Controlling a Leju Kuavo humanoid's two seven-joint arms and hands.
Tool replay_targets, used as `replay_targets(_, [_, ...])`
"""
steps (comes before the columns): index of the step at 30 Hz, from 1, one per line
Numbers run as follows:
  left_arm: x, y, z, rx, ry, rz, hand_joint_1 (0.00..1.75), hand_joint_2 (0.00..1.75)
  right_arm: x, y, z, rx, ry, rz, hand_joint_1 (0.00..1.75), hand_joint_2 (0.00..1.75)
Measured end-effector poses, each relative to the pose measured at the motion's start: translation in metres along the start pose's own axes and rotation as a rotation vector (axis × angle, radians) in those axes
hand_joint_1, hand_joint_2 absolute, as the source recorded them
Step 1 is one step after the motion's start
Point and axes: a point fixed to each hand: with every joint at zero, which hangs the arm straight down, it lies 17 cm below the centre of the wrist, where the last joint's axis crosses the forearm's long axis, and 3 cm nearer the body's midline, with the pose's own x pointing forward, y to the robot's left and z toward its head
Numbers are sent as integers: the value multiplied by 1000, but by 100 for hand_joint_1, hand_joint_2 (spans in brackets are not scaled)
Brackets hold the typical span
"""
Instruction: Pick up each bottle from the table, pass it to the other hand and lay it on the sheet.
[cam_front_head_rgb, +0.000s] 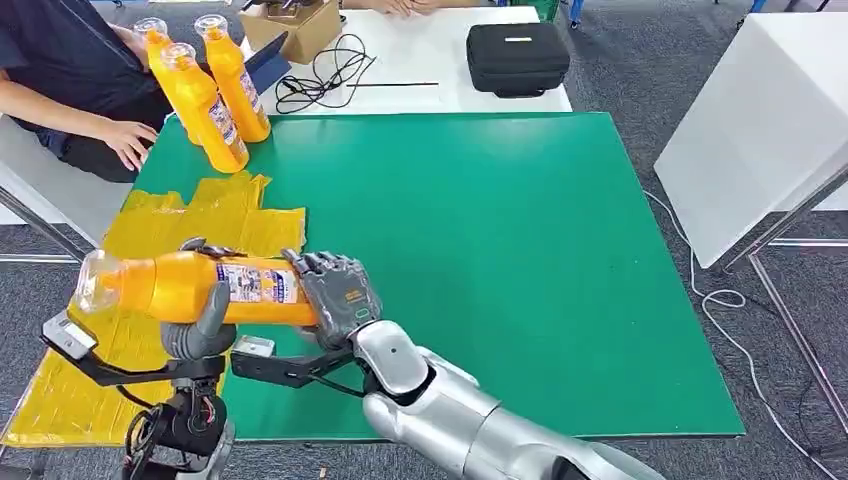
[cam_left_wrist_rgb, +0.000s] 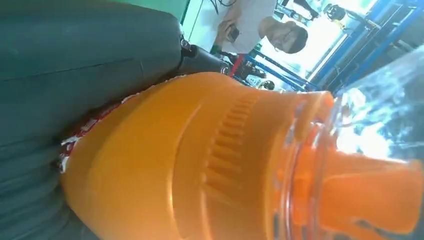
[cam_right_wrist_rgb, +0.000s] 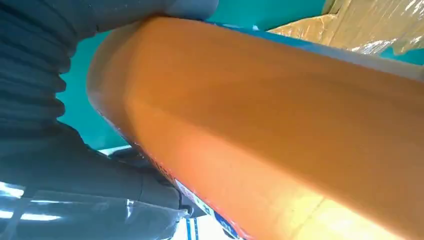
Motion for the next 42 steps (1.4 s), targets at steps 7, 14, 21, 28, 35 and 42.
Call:
replay_targets(7, [5,0,-6,-5,-15,-33,175,175,-31,-4,-4,-23,23,-30,0,0])
replay_targets(14, [39,26,-4,6,-81,-117,175,175,-169,0,40,-28,271,-238,0,0])
replay_targets(21, [56,43,-1,21,-106,-154,175,175,-230,-43,71,-158,395,-306,0,0])
replay_targets(28, [62,57,-1,35,-111,-171,175,175,-254,-75,106,-279,430,-323,0,0])
replay_targets(35, [98,75,21,151,-206,-275,175,175,-245,-76,117,-295,331,-363,0,0])
replay_targets(42, [147,75,60,257,-302,-341,175,175,-229,-81,106,-294,270,-395,0,0])
